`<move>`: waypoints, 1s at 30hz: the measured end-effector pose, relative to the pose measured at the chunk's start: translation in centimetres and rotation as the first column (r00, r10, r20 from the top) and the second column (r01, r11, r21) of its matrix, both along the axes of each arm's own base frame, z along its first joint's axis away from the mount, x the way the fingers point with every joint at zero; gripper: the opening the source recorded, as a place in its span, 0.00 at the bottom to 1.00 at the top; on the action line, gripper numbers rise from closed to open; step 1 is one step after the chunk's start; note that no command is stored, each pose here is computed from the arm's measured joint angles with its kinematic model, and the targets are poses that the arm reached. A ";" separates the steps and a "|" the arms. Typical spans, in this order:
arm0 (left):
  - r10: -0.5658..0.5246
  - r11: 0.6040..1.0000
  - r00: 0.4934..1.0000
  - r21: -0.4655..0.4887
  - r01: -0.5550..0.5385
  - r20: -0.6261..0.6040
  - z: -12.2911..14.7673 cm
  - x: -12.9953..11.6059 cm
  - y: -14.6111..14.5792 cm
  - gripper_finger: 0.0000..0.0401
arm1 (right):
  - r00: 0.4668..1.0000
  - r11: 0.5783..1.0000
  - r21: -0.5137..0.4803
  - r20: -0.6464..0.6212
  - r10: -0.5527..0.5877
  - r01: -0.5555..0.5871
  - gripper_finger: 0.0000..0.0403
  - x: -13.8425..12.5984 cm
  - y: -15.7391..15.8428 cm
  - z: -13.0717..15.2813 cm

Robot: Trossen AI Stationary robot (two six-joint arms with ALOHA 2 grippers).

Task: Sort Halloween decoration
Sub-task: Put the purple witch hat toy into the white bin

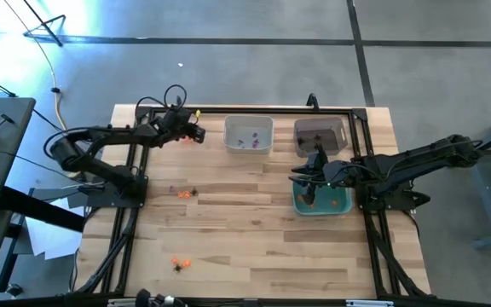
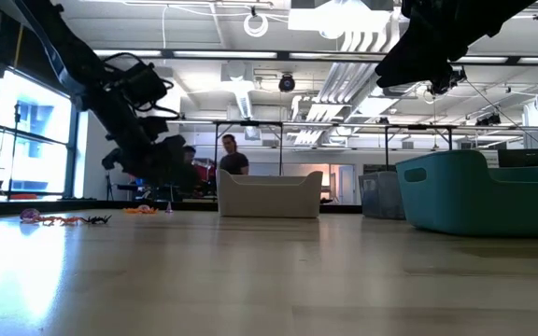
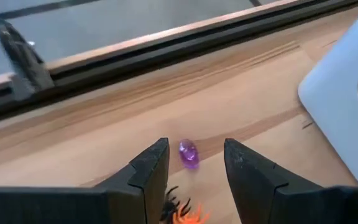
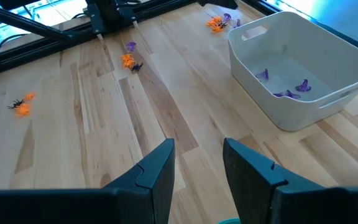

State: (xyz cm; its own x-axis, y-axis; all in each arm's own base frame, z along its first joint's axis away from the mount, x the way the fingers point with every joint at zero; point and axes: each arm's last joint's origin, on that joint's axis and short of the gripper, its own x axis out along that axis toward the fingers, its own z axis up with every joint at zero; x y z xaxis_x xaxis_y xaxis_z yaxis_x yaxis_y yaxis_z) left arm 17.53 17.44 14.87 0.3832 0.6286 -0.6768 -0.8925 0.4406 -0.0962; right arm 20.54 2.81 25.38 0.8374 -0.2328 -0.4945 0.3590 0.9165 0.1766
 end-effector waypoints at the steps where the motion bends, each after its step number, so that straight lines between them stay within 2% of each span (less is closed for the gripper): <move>1: -0.003 1.000 1.000 -0.006 0.003 0.002 -0.2 0.1 0.1 0.36 | 1.000 1.000 0.000 0.000 0.000 0.000 0.33 0.0 0.0 0.0; 18: 0.068 0.997 0.997 -0.036 -0.070 -0.041 -2.1 0.3 0.5 0.36 | 1.000 1.000 0.000 0.000 0.000 0.000 0.33 0.0 0.0 0.0; 30: 0.040 0.999 0.999 -0.026 -0.040 0.007 -2.9 1.1 1.0 0.36 | 1.000 1.000 0.000 -0.001 0.000 0.000 0.33 0.0 0.0 0.0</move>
State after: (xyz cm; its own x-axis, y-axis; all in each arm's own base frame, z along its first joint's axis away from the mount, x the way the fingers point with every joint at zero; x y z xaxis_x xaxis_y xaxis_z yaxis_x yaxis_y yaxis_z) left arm 18.58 18.46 11.99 0.3630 0.6255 -0.6906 -0.9086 0.4019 -0.1136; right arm 20.54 2.81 25.37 0.8371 -0.2329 -0.4951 0.3592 0.9165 0.1762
